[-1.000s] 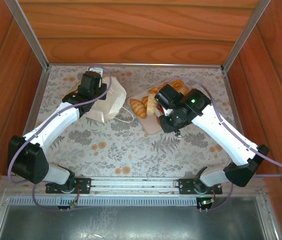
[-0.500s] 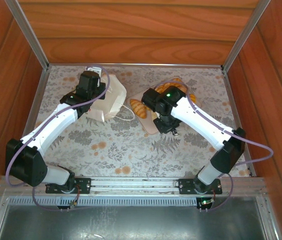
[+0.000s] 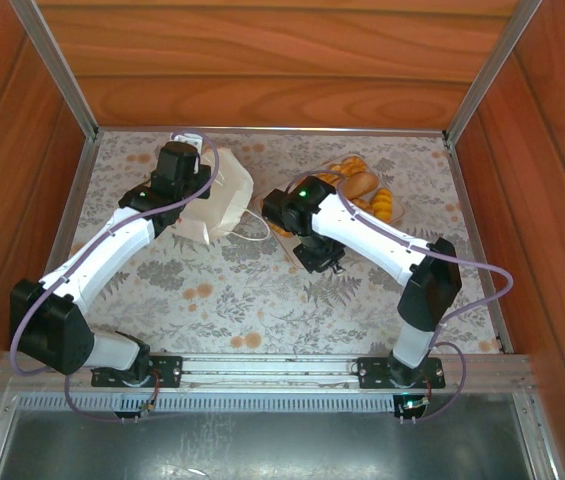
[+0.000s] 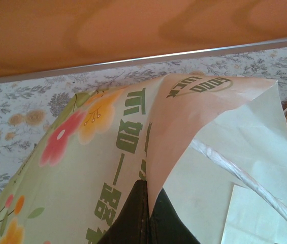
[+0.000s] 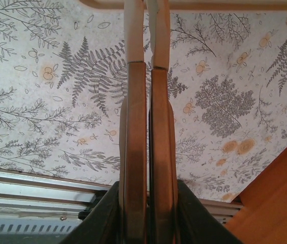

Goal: Take the fake bread out of the paper bag

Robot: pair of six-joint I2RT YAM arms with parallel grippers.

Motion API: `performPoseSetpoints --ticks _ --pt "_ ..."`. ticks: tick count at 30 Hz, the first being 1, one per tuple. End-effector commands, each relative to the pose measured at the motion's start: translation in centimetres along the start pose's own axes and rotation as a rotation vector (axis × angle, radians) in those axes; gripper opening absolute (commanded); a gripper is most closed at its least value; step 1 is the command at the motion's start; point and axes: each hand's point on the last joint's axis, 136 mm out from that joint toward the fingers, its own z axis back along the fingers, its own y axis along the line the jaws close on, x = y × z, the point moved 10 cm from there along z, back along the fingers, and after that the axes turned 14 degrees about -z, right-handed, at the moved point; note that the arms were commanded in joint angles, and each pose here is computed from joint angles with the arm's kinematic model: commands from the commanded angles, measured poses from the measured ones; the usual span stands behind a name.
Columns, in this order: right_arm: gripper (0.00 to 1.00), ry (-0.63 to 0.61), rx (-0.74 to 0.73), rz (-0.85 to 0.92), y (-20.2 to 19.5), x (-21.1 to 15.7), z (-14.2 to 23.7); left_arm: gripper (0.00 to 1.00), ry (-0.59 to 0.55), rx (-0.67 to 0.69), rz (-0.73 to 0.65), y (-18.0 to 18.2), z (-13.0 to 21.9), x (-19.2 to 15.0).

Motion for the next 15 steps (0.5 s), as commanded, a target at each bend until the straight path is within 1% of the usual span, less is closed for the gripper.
performPoseSetpoints --ticks 1,6,9,13,15 --pt "0.18 0.011 0.02 -0.012 0.5 -0.1 0.5 0.0 -0.011 0.017 0.025 0.6 0.7 0.3" --pt "0.34 0.021 0.081 -0.009 1.2 -0.1 0.9 0.0 -0.01 0.018 0.024 0.6 0.8 0.2" --pt "0.41 0.019 0.122 -0.011 1.4 -0.2 1.0 0.0 -0.013 0.016 0.025 0.6 0.8 0.3" --pt "0.44 0.038 0.118 -0.01 1.6 -0.2 0.8 0.0 -0.01 0.009 0.029 0.5 0.7 0.3" --pt "0.45 0.043 0.116 -0.011 1.6 -0.2 0.8 0.0 -0.01 0.01 0.031 0.5 0.6 0.3"
